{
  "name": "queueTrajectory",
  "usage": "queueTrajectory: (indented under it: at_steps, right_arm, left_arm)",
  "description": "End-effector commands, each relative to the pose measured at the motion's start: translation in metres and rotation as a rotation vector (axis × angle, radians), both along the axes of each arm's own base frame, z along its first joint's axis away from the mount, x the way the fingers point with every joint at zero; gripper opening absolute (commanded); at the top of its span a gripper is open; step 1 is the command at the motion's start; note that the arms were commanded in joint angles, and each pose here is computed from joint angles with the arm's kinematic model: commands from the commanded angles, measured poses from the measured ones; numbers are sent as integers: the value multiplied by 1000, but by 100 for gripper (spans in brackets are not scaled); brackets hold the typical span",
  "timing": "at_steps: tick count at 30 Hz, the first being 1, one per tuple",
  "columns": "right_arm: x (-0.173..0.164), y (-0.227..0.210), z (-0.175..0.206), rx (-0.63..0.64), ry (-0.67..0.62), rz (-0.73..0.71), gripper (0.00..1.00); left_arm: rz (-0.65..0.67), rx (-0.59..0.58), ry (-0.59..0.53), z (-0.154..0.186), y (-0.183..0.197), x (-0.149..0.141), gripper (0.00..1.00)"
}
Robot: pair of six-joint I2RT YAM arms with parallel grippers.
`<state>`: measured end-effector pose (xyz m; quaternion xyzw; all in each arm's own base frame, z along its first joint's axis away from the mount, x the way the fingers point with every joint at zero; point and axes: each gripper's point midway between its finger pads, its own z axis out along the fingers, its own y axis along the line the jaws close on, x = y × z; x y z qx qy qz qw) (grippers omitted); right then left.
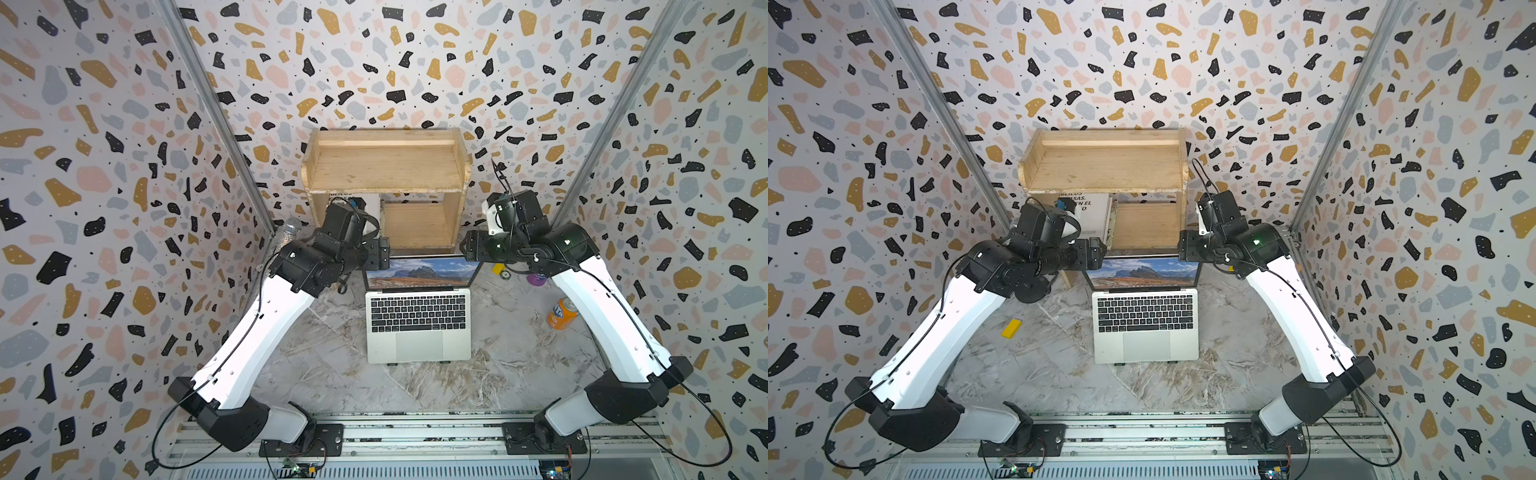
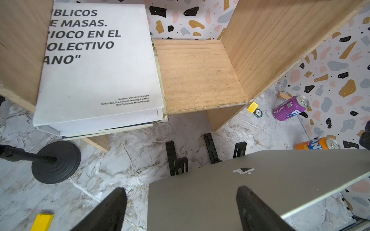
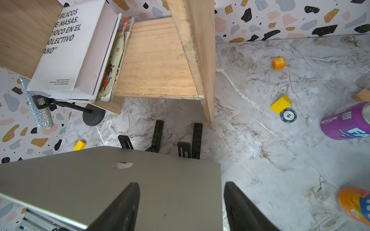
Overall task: Close the laptop lid and set it aside
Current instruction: Close the lid of the laptop.
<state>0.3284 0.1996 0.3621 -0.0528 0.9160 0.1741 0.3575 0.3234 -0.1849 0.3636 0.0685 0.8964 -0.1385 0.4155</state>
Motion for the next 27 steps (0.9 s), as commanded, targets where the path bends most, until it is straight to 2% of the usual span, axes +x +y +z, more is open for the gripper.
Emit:
queueTrajectory:
  at_steps: [1, 13, 27]
  right_arm:
    - [-16, -8, 6, -7, -11, 8, 71]
    - [-32, -11, -5, -15, 12, 26, 70]
    - [-48, -12, -12, -19, 24, 42, 70]
  left_arm:
    - [-14, 17, -9, -1, 4, -15, 87]
    - [-42, -27, 11, -11, 1, -40, 87]
    - [-67, -39, 33, -20, -1, -53, 87]
